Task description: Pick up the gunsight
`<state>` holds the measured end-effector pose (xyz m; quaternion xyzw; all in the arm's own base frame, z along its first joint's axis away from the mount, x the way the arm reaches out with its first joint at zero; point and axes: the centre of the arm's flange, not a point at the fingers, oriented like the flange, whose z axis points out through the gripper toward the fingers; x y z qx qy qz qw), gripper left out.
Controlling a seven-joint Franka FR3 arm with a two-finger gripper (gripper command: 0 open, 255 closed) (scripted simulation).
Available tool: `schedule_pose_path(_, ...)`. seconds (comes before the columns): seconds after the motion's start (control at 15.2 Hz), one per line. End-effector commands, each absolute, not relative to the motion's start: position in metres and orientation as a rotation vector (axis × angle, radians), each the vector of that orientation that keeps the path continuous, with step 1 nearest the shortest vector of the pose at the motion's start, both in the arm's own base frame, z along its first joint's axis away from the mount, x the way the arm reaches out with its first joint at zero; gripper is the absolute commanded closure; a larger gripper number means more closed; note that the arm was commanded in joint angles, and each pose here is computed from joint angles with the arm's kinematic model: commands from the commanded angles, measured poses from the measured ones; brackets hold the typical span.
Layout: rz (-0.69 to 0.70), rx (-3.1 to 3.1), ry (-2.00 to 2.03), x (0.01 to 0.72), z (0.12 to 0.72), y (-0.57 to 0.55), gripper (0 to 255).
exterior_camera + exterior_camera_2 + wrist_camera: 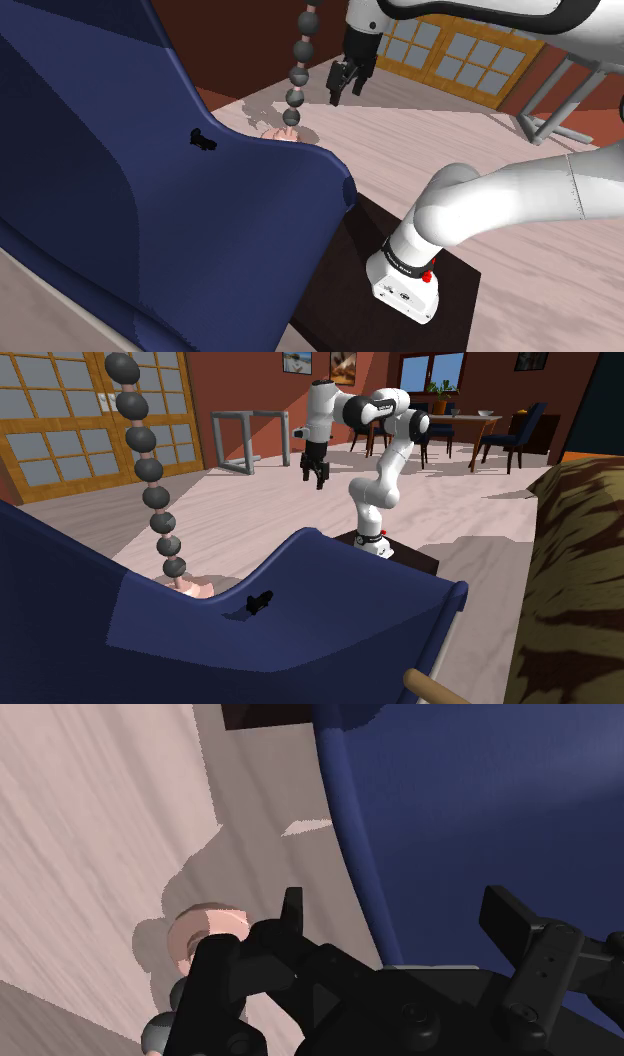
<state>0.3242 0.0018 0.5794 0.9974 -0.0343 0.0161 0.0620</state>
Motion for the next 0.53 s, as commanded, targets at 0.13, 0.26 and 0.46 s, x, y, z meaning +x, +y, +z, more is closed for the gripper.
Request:
schedule_pose_path(0.13, 0.045, 3.021, -0.096, 0.345, 0.567, 0.011, 0)
schedule_pose_path(0.26, 0.042, 3.028, -0.088, 0.367, 0.554, 0.020, 0)
schedule_pose_path(0.46, 0.037, 3.037, -0.077, 0.398, 0.535, 0.034, 0)
